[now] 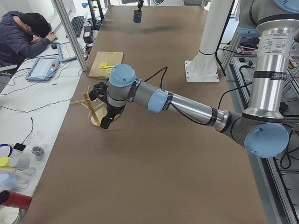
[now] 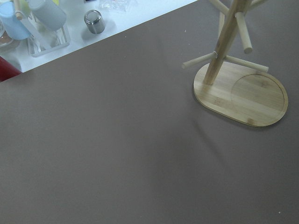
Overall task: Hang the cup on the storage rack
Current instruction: 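Carry the blue mug with the right gripper and set it down mid-table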
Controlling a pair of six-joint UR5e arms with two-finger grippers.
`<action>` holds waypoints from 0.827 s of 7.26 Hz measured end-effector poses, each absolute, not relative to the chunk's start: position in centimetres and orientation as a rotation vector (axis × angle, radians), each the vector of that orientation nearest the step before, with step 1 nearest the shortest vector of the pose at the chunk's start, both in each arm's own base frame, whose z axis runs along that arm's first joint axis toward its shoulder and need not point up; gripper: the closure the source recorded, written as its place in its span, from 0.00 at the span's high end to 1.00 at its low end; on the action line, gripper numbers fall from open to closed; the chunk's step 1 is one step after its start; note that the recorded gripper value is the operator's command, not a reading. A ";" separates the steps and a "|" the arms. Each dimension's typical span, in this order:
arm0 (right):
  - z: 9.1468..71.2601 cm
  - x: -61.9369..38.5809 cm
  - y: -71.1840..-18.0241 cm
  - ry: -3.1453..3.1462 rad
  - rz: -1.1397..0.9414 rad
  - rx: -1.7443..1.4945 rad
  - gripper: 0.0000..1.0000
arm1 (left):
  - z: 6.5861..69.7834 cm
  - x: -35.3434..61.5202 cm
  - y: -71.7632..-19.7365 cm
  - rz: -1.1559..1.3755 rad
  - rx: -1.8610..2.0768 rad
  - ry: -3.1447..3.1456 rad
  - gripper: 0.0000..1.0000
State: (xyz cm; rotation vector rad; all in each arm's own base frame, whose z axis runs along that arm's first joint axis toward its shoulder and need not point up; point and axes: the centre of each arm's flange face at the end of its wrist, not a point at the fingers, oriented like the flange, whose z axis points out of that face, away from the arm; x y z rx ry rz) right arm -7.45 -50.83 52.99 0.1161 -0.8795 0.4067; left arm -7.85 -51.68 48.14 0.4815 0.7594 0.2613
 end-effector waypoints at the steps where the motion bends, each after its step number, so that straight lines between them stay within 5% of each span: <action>1: 49.5 -10.3 -50.1 -0.873 0.433 0.088 0.00 | 48.2 -7.8 -51.7 0.261 0.480 0.760 0.99; 6: 26.4 -32.3 -47.8 -0.787 0.708 -0.109 0.00 | 49.2 -7.9 -51.8 0.254 0.463 0.759 0.99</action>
